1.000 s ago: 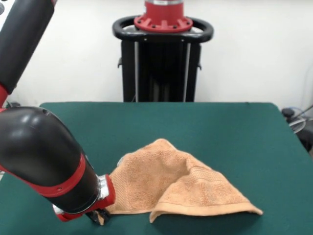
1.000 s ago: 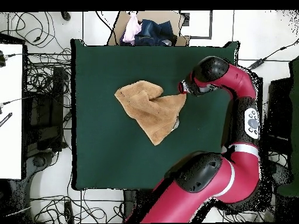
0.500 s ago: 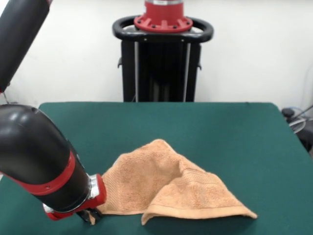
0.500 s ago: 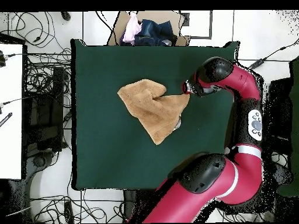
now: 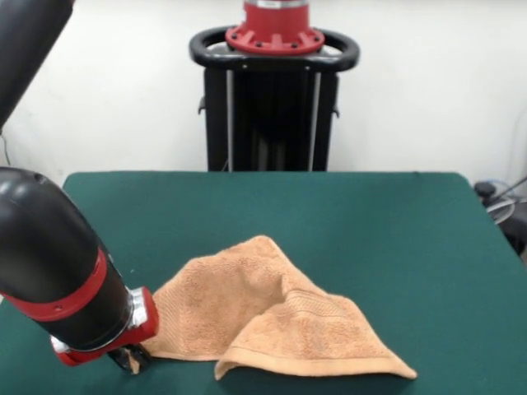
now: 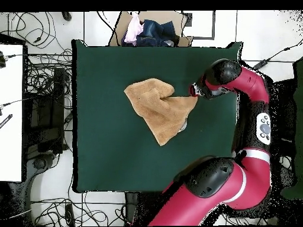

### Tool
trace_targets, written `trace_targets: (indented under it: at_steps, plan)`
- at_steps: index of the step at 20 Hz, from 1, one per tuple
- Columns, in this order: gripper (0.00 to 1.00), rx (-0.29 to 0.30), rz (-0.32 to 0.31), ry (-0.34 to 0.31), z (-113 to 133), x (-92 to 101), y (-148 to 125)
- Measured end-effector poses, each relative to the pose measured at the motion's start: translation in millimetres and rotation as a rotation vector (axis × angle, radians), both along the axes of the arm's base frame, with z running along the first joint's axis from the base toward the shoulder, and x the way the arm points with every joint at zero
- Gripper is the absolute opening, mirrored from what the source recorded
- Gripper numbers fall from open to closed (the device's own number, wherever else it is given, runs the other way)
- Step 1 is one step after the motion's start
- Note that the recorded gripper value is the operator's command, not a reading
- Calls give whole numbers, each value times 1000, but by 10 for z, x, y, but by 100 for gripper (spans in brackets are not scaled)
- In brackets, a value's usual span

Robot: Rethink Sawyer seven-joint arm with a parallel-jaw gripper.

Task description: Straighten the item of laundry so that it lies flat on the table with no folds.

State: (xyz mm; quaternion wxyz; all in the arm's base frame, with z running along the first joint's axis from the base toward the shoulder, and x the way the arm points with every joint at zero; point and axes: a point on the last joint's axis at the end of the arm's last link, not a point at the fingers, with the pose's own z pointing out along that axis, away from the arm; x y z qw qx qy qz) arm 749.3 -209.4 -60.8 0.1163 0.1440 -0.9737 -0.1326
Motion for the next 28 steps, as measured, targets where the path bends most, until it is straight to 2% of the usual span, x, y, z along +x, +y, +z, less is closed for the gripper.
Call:
trace_targets:
  at_steps: [4,8,17,24,25,28]
  plan:
    - [0,-17,17,-10,72,19,-62]
    - [0,-43,29,-30,243,69,-192]
    - [0,-85,2,-77,566,105,-547]
    - [0,-110,-16,-112,649,111,-737]
    - [100,-115,-18,-120,626,107,-755]
    - [100,-117,-18,-126,613,107,-757]
